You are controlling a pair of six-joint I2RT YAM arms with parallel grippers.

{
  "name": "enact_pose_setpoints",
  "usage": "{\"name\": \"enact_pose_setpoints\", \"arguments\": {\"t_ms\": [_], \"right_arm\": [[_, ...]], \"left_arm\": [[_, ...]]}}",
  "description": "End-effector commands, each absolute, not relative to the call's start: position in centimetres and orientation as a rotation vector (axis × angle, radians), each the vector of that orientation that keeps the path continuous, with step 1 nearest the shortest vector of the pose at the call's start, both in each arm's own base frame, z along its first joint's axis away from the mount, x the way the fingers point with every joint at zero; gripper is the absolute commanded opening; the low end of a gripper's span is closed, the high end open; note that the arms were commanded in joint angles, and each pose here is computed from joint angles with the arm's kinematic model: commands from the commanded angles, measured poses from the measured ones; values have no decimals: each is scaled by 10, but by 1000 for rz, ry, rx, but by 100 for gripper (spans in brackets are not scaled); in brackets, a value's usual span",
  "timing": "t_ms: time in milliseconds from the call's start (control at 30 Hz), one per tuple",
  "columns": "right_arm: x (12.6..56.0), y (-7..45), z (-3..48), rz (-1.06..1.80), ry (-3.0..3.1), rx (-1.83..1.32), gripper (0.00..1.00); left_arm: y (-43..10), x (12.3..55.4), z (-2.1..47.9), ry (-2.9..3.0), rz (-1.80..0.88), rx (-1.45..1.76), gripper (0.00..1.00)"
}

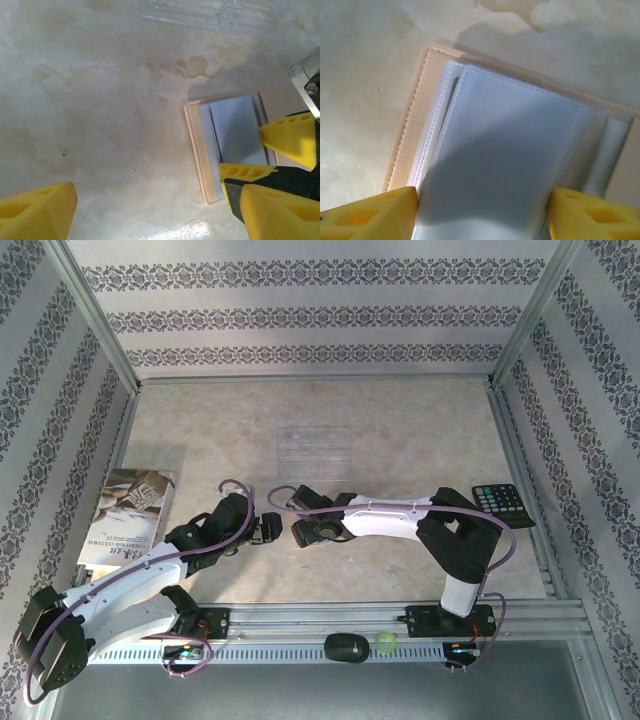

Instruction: Take the credit cards out of the card holder

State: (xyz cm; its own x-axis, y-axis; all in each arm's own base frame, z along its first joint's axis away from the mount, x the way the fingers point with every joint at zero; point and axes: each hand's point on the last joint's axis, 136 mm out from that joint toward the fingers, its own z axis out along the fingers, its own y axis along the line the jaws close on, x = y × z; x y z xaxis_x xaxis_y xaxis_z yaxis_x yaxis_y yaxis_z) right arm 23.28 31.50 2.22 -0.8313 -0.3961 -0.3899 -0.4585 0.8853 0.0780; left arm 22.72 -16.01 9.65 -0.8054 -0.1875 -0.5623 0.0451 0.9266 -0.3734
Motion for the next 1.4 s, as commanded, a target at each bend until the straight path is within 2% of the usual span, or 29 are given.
{"name": "enact_pose_setpoints", "arguments": {"t_ms": [0, 233, 400, 567, 833, 1067, 1367], "right_arm": [[222, 302, 3, 188, 2733, -640, 60], [226, 305, 9, 267, 2692, -607, 43], [229, 306, 12, 342, 2676, -559, 32], [229, 307, 14, 403, 2672, -517, 32], [229, 311, 18, 485, 2663, -435, 33], [229, 311, 20, 512, 2658, -386, 34], [231, 312, 23, 525, 2649, -360, 36]], "left_arm": [[-162, 228, 94, 2471, -508, -90, 83], [-181, 233, 91, 2488, -590, -57, 74], [-203, 241, 87, 2499, -678, -49, 58], [-221, 250, 86, 2502, -711, -31, 45], [-230, 264, 71, 2549, -540, 30, 39], [-227, 261, 38, 2637, -429, 60, 38], [-224, 253, 13, 2698, -419, 46, 41]]}}
